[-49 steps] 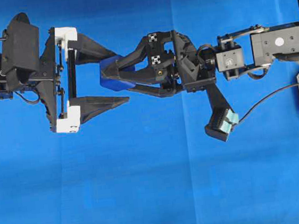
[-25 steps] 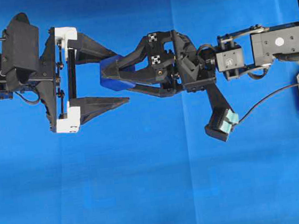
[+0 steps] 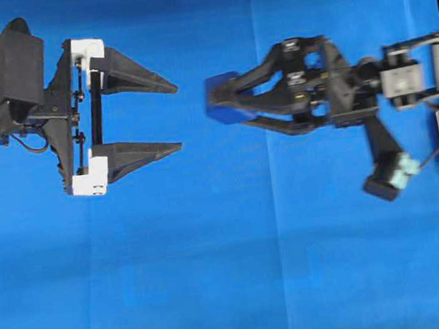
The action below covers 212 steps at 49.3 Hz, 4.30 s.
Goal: Handover the blue block to the right arm after grasping it with the left arm, then place it in the designated position.
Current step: 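Open the left gripper and pull the cube away with the right, then carry the cube with the right gripper back toward the right side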
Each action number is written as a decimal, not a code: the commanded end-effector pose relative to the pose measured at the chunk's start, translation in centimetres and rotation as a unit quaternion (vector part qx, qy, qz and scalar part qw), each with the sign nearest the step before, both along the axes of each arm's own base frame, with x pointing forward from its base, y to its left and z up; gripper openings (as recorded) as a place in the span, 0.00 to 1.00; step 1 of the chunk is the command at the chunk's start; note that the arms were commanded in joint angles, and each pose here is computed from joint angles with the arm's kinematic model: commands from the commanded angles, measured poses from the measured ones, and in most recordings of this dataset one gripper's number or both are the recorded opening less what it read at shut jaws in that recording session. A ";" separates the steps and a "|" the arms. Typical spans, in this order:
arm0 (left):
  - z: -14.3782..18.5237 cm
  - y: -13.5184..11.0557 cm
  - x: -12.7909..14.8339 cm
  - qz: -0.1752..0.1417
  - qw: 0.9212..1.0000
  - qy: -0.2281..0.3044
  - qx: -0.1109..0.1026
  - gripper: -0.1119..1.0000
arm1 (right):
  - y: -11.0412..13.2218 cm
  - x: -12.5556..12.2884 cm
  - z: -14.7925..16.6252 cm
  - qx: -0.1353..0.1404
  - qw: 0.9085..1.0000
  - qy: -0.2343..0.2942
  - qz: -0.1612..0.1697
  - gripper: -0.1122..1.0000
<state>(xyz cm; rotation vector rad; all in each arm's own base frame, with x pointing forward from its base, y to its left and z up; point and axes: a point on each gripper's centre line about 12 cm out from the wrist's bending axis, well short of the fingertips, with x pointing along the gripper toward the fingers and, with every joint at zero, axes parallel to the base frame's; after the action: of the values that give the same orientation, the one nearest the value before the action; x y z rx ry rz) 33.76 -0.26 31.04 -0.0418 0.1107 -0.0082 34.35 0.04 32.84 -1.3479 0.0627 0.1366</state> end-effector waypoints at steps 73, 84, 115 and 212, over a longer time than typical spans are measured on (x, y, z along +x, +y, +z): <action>1.1 0.0 -0.9 -0.001 1.000 -0.020 0.004 0.94 | -0.4 -5.5 2.4 0.610 0.784 0.023 -0.113 0.54; 1.1 0.0 -0.9 -0.001 1.000 -0.020 0.004 0.94 | -0.4 -5.6 2.3 0.628 0.768 0.026 -0.119 0.54; 1.1 0.0 -0.9 -0.001 1.000 -0.020 0.004 0.94 | -0.4 -5.6 2.2 0.629 0.767 0.030 -0.123 0.54; 1.3 0.0 -0.8 -0.001 1.000 -0.022 0.005 0.94 | -0.7 -7.0 -1.7 0.630 0.720 0.147 -0.252 0.54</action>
<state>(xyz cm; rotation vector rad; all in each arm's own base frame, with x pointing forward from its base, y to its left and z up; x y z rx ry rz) 33.00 -0.25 31.08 -0.0311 0.1060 -0.0088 27.25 -0.71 30.43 0.1145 0.5405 -0.0877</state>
